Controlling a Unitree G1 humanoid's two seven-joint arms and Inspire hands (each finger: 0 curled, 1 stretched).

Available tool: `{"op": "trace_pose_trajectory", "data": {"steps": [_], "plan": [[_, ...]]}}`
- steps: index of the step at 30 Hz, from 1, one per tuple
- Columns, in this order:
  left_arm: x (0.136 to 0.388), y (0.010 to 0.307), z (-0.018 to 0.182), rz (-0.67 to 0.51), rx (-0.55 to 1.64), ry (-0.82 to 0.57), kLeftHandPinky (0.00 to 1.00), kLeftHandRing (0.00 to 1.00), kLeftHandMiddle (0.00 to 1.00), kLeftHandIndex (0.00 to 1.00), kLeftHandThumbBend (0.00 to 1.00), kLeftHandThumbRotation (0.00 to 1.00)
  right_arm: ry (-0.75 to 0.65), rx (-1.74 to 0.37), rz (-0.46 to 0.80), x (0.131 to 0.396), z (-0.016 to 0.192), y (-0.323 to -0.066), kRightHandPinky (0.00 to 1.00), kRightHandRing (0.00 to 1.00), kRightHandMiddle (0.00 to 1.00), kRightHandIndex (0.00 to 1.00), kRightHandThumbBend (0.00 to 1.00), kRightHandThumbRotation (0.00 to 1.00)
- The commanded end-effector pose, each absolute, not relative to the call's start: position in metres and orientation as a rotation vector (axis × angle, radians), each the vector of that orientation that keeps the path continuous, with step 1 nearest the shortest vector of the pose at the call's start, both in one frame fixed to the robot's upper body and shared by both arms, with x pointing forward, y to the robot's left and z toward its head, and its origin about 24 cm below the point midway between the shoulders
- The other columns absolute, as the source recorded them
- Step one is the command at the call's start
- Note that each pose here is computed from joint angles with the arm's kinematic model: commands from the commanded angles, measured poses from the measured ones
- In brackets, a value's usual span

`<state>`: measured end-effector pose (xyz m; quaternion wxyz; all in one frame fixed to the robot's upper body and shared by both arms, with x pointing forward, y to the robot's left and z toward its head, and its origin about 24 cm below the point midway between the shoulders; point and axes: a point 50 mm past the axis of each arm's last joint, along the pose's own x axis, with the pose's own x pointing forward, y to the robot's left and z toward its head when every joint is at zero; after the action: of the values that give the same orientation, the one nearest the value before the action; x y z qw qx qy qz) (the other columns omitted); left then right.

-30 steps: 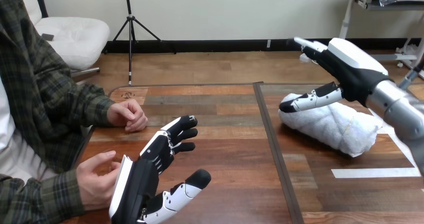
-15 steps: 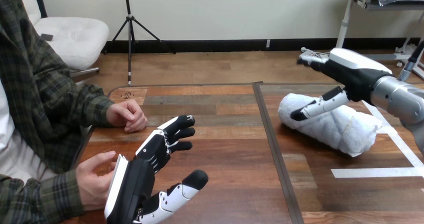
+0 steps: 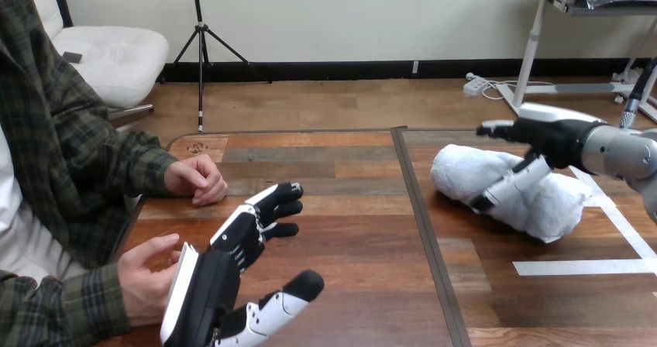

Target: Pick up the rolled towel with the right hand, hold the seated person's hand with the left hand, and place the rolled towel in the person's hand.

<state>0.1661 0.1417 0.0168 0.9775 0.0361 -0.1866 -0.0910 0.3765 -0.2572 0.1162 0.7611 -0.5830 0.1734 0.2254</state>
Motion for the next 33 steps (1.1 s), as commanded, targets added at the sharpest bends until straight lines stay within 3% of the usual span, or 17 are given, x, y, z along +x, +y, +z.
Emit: {"op": "trace_pose_trajectory", "data": {"steps": [1,17,26,33], "plan": [[0.162,0.134,0.033,-0.153,0.009,-0.451,0.73,0.81,0.82,0.79,0.88,0.57,0.312,-1.307,0.424,0.399,0.176,-0.251,0.91,0.99,1.00,0.99,0.96,0.38],[0.160,0.135,0.037,-0.169,0.007,-0.462,0.74,0.81,0.82,0.78,0.88,0.58,0.420,-1.398,0.426,0.402,0.167,-0.250,0.86,0.97,0.99,1.00,0.95,0.42],[0.159,0.134,0.038,-0.184,-0.003,-0.463,0.74,0.81,0.82,0.78,0.88,0.57,0.480,-1.429,0.421,0.402,0.156,-0.249,0.62,0.77,0.84,1.00,0.93,0.44],[0.158,0.134,0.040,-0.187,-0.005,-0.468,0.74,0.80,0.81,0.77,0.90,0.59,0.522,-1.435,0.415,0.402,0.147,-0.247,0.62,0.78,0.84,1.00,0.96,0.48]]}}
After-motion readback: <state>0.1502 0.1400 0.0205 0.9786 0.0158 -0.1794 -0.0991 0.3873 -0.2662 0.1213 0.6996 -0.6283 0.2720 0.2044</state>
